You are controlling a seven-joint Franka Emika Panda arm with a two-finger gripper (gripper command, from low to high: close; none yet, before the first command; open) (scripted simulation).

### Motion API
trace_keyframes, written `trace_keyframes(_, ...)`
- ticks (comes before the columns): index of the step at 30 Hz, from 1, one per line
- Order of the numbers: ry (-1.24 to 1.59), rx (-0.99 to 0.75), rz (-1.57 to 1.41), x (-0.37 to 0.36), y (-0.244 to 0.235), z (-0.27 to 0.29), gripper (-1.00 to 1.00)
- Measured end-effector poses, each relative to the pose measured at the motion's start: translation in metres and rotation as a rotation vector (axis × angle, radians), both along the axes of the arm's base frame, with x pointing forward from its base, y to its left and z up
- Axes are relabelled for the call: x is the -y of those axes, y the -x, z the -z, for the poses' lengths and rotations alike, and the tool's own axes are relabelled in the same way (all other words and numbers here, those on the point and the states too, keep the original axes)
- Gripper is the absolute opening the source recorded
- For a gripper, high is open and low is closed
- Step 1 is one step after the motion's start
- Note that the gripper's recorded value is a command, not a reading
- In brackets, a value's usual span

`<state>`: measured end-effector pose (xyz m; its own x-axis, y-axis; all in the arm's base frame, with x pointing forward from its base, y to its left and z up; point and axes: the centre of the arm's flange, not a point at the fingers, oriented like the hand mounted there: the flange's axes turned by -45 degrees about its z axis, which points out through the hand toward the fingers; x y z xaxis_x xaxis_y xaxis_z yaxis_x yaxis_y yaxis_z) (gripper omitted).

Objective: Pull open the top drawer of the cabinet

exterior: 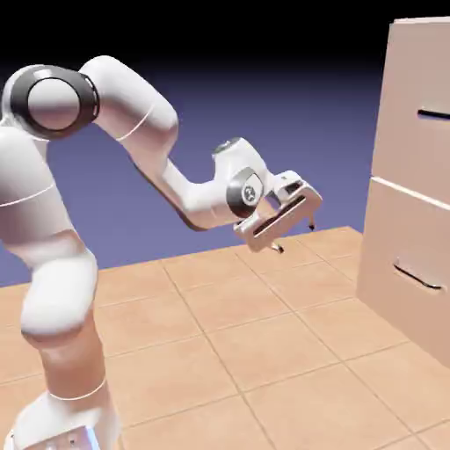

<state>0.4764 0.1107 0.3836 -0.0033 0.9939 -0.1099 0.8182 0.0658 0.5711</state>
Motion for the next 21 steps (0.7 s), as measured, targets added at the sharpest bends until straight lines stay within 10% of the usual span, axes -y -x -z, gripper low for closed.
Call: trace_keyframes(21,0.791,-0.009,-1.274,-0.092,-0.055,0.049,0.00)
